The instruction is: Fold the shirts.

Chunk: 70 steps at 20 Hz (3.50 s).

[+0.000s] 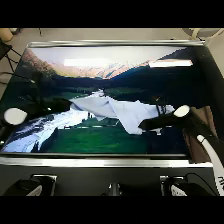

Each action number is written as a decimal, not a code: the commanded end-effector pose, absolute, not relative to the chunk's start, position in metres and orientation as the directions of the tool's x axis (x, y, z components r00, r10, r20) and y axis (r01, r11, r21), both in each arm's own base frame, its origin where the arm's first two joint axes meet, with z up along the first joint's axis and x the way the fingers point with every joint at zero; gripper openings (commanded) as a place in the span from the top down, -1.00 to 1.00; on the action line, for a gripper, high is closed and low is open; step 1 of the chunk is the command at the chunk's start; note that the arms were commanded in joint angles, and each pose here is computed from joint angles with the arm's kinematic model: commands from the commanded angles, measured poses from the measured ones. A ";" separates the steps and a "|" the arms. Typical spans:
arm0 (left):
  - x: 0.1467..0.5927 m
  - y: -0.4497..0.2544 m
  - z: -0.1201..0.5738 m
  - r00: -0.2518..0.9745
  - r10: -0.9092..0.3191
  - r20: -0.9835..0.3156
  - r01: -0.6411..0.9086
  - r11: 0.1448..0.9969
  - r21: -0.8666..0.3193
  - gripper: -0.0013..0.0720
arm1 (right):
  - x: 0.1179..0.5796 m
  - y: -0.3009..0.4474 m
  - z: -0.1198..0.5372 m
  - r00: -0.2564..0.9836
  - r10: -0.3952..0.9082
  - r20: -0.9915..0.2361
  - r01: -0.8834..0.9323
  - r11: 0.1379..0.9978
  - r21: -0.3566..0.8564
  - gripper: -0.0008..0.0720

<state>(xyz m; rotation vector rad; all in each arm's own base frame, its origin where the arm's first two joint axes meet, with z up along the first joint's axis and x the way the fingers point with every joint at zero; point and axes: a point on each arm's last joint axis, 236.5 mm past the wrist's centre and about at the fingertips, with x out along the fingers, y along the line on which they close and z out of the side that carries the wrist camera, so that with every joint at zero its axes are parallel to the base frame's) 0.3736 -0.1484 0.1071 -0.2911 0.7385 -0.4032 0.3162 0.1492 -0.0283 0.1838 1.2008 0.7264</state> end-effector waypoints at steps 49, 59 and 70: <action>0.328 0.016 -0.046 0.028 -0.377 -0.926 -0.310 0.877 -0.366 -0.31 | 0.426 -0.061 0.006 0.076 0.369 -0.926 -0.317 0.890 0.328 -0.14; 0.291 -0.024 -0.104 -0.081 -0.490 -0.868 -0.308 0.840 -0.446 -0.30 | 0.402 -0.042 -0.014 -0.024 0.423 -0.906 -0.307 0.859 0.409 0.03; 0.297 -0.037 -0.112 -0.084 -0.474 -0.877 -0.259 0.860 -0.440 0.88 | 0.351 -0.028 -0.046 -0.134 0.447 -0.884 -0.232 0.853 0.467 -0.24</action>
